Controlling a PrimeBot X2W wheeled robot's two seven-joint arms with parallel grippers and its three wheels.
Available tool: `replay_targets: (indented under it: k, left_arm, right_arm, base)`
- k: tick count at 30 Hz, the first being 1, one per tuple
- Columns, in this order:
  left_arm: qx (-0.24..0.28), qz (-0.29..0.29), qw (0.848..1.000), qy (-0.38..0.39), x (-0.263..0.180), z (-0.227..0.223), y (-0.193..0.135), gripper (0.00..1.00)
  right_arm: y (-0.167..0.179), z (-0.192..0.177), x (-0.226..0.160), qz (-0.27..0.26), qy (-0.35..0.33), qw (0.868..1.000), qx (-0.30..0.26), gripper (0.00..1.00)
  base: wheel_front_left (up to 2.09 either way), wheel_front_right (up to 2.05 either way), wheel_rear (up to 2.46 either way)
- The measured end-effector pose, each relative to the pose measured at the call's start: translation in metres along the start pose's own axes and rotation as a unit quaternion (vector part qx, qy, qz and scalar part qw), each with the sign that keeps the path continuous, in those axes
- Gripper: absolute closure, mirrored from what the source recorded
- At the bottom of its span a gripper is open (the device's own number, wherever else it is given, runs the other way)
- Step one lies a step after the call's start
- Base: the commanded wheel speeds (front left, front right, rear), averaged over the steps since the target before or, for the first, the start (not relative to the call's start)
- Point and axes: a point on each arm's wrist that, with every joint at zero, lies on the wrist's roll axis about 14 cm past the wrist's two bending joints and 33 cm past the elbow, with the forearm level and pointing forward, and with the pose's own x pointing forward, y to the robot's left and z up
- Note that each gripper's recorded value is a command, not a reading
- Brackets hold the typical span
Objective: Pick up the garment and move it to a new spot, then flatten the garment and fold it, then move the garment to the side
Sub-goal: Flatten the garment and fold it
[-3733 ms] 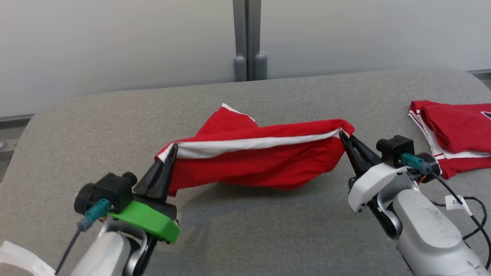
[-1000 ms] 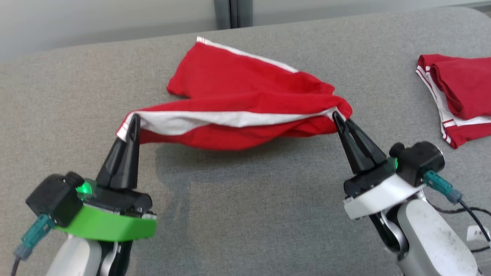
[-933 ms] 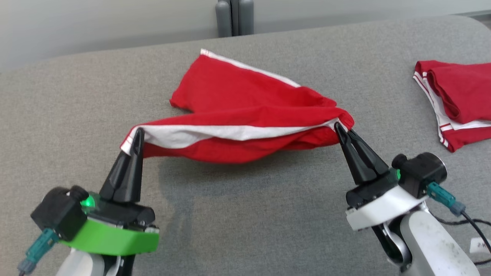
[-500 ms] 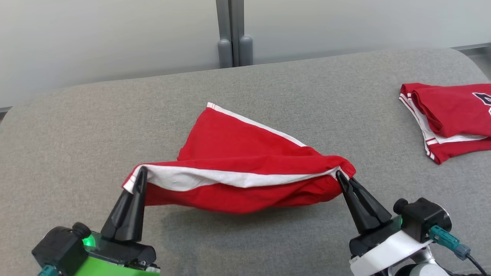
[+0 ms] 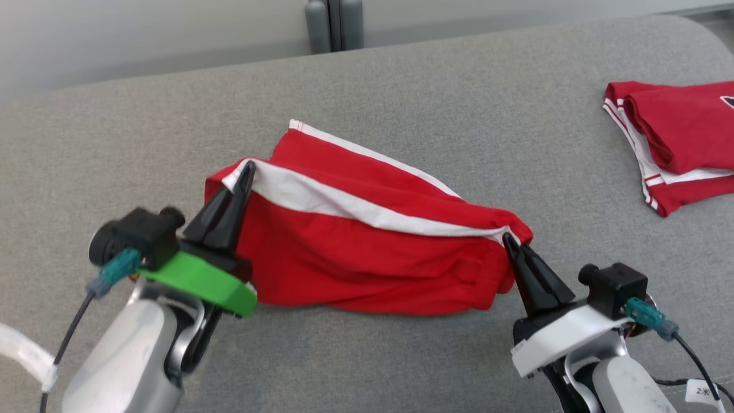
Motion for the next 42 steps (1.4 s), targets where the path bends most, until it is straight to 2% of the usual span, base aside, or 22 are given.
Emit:
replay_targets:
  k: [6,10,15,23,24,26,27,28,37,42]
  left_arm:
    - [0.032,-0.041,0.998,0.047,0.056,-0.03,0.007,1.0]
    - [0.038,-0.059,0.993,0.095,0.089,-0.068,0.017,1.0]
    - [0.038,-0.067,0.988,0.137,0.108,-0.103,0.024,1.0]
    - [0.037,-0.06,0.98,0.185,0.126,-0.138,0.038,1.0]
    - [0.037,-0.055,0.979,0.191,0.126,-0.142,0.041,1.0]
    - [0.038,-0.048,0.978,0.2,0.127,-0.147,0.045,0.55]
    - [0.036,-0.045,0.977,0.203,0.127,-0.148,0.046,0.15]
    - [0.036,-0.043,0.977,0.204,0.127,-0.148,0.047,0.0]
    - [0.028,-0.015,0.982,0.186,0.123,-0.129,0.053,0.0]
    - [0.015,0.0,0.983,0.183,0.107,-0.125,0.054,0.0]
  right_arm:
    - [-0.017,-0.019,0.032,-0.013,0.016,1.0,0.003,1.0]
    - [-0.033,-0.042,0.049,-0.027,0.038,0.999,0.004,1.0]
    - [-0.051,-0.062,0.053,-0.047,0.055,0.997,0.007,1.0]
    - [-0.065,-0.072,0.053,-0.064,0.063,0.996,0.01,1.0]
    - [-0.065,-0.072,0.053,-0.064,0.062,0.996,0.011,0.93]
    - [-0.066,-0.072,0.052,-0.066,0.061,0.996,0.013,0.63]
    - [-0.066,-0.072,0.052,-0.067,0.059,0.996,0.015,0.19]
    - [-0.066,-0.071,0.052,-0.067,0.058,0.996,0.015,0.0]
    - [-0.059,-0.059,0.046,-0.061,0.041,0.997,0.005,0.0]
    - [-0.058,-0.048,0.037,-0.063,0.029,0.998,-0.009,0.0]
  base:
    - [0.0,0.0,0.0]
    - [0.0,0.0,0.0]
    - [0.0,0.0,0.0]
    - [0.0,0.0,0.0]
    - [0.0,0.0,0.0]
    - [0.0,0.0,0.0]
    - [0.0,0.0,0.0]
    - [0.0,0.0,0.0]
    - [0.0,0.0,0.0]
    - [0.0,0.0,0.0]
